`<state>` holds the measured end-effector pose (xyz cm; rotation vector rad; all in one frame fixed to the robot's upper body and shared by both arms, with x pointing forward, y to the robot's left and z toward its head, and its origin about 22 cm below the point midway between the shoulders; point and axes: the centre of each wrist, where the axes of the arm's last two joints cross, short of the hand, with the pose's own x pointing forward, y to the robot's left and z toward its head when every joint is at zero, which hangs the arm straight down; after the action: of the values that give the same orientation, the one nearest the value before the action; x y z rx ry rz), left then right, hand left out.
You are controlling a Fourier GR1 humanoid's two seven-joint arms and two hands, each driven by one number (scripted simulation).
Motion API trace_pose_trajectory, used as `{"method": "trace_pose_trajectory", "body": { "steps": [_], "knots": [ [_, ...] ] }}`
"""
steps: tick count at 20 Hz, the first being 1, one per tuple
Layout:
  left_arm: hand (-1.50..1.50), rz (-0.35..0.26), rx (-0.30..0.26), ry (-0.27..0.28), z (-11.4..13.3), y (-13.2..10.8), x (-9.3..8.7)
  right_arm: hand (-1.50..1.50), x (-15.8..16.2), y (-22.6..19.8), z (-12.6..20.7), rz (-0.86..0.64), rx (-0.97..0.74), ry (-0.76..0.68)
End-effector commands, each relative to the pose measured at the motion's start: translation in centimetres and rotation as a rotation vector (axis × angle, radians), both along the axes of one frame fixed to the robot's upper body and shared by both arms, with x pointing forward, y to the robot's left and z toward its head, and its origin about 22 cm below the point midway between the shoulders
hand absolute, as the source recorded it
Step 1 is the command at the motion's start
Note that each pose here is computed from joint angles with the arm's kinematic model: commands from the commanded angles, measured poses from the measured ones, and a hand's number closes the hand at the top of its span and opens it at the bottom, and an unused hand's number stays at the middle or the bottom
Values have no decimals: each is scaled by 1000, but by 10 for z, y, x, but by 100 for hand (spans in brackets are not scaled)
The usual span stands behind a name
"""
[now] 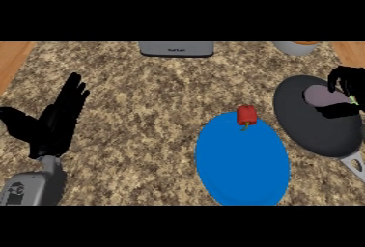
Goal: Pick the eggplant from the plate and place it in the pan
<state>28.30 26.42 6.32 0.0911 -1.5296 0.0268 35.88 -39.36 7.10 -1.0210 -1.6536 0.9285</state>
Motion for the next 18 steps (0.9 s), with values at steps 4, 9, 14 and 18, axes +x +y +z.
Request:
{"method": "trace_pose_trajectory", "body": {
  "steps": [4, 9, 14, 18],
  "knots": [
    [0, -1, -11, -3, 12, 21, 8, -150, 3, -5, -48, -168, 111, 192],
    [0, -26, -2, 5, -2, -2, 12, -150, 9, -22, -45, -103, 138, 281],
    [0, -5, -17, -3, 0, 6, 3, -150, -1, -40, -44, -34, 310, 163],
    [0, -12, -10, 5, -1, 1, -7, -150, -10, -66, -30, -35, 534, 92]
  ]
}}
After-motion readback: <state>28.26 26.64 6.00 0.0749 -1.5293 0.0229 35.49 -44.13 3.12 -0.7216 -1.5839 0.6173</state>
